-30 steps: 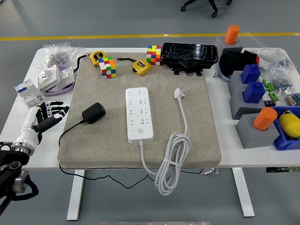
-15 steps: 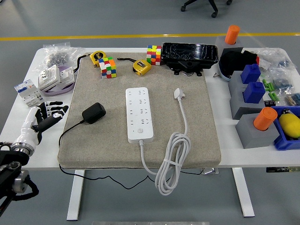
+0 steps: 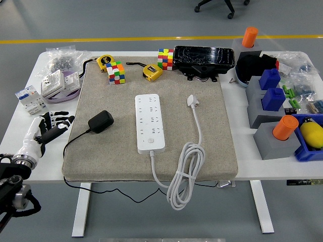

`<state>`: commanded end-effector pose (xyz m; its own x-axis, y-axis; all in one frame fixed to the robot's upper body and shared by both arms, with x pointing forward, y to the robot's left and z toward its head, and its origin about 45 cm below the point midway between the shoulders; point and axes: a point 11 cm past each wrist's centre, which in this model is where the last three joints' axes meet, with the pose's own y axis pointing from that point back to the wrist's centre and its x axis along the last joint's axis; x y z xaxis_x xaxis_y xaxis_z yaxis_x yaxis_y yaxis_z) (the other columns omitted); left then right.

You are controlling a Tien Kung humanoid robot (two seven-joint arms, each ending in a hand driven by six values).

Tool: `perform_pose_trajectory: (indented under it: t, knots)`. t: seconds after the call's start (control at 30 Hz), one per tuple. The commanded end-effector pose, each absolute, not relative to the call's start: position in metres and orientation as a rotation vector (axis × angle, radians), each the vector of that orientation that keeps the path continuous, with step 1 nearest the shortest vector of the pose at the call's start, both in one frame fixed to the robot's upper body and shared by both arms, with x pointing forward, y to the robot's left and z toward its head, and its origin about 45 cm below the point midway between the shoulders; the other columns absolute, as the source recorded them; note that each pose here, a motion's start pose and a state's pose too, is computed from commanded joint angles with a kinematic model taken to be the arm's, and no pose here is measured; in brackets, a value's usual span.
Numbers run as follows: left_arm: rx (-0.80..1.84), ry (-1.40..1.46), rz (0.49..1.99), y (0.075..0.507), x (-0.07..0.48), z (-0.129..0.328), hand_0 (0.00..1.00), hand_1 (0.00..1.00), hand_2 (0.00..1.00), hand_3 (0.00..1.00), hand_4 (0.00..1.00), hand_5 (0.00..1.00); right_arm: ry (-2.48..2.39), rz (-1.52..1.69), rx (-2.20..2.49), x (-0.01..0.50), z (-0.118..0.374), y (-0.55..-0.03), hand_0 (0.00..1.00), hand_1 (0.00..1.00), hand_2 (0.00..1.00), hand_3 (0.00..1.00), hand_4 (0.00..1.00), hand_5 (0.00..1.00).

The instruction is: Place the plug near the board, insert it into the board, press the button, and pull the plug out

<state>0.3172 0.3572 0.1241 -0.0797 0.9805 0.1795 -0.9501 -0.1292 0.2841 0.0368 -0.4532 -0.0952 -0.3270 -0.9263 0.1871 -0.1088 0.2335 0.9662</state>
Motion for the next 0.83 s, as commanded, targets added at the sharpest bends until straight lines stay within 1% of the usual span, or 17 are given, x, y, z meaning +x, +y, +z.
perform_pose_trajectory:
  t: [0.7,0.83]
  knots:
    - [0.295,0.063,1.668,0.352,0.32,0.145,0.544,0.636,0.594,0.582,0.798,0.275,-1.655,-1.21,0.951,0.027,-0.095,-0.457,0.75,0.733,0.733,0.708,0.998,0.675]
    - [0.286,0.025,1.656,0.351,0.325,0.157,0.544,0.636,0.594,0.582,0.798,0.275,-1.698,-1.215,0.929,0.031,-0.092,-0.464,0.75,0.733,0.733,0.708,0.998,0.675]
